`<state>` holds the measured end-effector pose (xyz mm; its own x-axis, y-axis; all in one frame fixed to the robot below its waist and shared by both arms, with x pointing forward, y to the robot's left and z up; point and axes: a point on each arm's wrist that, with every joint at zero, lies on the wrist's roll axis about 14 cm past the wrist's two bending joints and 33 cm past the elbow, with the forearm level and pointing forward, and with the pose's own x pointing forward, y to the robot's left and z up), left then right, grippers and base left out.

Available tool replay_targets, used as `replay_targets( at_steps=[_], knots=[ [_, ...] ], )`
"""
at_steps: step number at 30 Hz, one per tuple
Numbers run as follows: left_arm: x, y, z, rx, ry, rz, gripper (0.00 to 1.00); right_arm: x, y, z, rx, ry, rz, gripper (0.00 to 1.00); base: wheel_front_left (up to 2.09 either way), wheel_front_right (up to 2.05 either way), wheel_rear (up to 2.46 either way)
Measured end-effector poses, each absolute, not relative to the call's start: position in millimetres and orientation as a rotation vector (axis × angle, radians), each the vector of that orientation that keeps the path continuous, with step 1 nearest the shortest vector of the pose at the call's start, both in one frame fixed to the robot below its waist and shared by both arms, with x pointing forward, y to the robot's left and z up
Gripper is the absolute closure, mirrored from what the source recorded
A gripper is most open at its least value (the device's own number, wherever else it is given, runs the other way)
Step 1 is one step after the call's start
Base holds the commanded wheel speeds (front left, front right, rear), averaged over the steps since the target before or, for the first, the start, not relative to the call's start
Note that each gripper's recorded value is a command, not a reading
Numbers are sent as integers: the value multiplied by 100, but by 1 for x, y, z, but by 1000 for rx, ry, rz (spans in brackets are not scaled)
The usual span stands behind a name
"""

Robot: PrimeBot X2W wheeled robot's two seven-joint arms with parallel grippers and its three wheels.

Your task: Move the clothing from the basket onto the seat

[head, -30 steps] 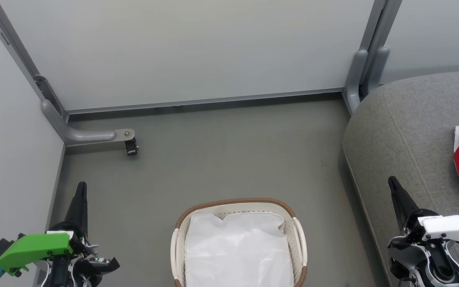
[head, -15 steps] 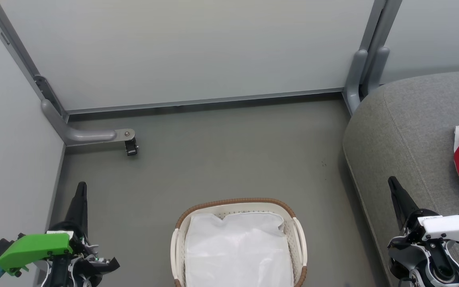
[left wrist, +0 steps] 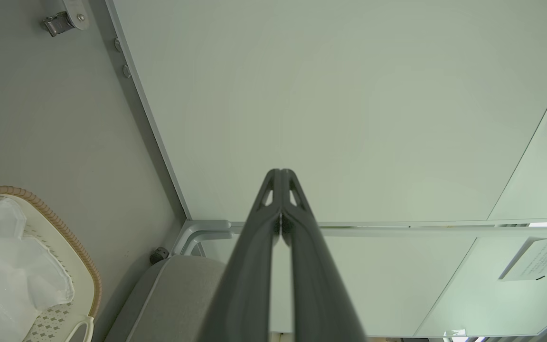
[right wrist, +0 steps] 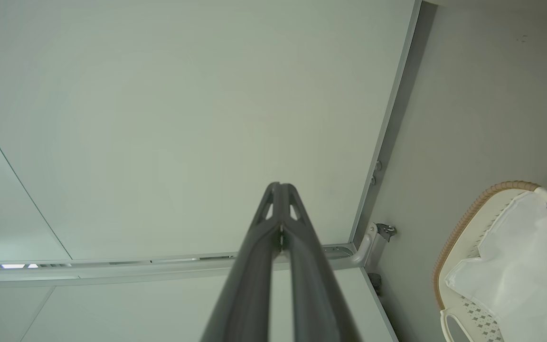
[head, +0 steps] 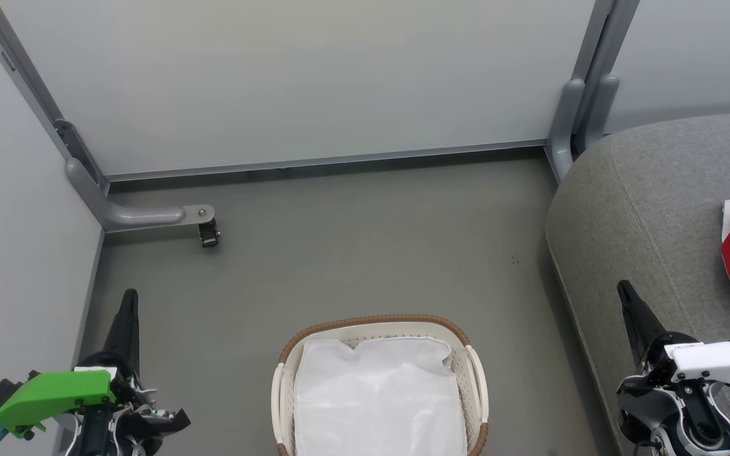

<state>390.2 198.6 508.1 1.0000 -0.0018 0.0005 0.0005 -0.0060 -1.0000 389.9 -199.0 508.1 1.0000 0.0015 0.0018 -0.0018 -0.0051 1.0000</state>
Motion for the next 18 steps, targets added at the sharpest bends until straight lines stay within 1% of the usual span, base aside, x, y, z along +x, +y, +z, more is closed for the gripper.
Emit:
replay_targets(
  at_steps=[18],
  knots=[
    [390,199,508,-1577,1,-2,100,390,-199,508,1576,0,2,100,0,0,0]
  ],
)
